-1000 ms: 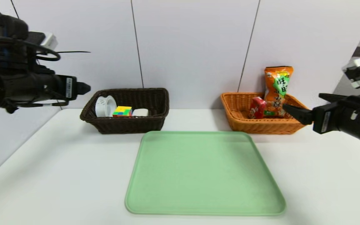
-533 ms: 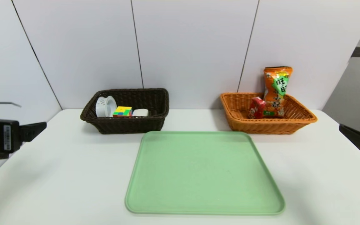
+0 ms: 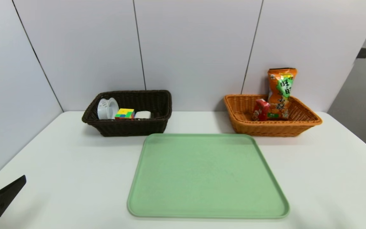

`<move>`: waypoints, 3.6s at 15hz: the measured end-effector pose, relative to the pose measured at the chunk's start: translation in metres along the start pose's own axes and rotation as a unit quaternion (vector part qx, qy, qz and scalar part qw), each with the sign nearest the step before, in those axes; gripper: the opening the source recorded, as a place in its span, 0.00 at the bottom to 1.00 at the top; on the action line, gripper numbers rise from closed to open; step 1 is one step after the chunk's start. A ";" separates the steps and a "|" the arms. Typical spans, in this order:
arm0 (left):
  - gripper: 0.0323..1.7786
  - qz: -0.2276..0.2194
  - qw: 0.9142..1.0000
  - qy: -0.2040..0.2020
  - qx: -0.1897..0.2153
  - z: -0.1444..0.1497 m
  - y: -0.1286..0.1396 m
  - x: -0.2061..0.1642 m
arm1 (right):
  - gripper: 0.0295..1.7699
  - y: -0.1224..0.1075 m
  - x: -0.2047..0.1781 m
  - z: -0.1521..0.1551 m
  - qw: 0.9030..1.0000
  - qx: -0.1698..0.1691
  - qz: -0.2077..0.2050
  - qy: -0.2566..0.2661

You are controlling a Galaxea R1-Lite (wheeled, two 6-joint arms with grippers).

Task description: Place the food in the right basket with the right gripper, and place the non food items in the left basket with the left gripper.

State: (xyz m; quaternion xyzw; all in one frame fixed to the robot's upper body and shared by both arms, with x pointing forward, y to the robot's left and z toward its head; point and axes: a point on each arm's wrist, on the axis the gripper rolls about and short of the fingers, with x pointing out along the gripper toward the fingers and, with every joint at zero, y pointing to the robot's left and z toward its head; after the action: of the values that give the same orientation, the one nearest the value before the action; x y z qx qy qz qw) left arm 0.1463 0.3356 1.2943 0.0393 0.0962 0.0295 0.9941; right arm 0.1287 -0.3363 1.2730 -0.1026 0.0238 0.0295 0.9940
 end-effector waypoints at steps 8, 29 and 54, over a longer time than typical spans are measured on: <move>0.95 -0.038 0.997 -0.070 -0.007 -0.037 -0.003 -0.040 | 0.97 0.008 -0.046 -0.004 0.998 0.011 0.016 -0.063; 0.95 -0.043 0.968 -0.245 0.003 -0.071 -0.004 -0.084 | 0.97 0.012 -0.079 -0.027 0.965 0.008 -0.025 -0.262; 0.95 -0.020 0.992 -0.114 -0.045 -0.121 -0.007 -0.055 | 0.97 0.022 -0.055 -0.090 0.993 0.114 -0.033 -0.025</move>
State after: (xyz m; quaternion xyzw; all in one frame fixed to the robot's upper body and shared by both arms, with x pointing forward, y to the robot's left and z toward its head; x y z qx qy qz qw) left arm 0.0689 0.3332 1.1860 -0.0043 -0.0181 0.0095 0.9998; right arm 0.0689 -0.3367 1.1832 0.0115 -0.0016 -0.0041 0.9999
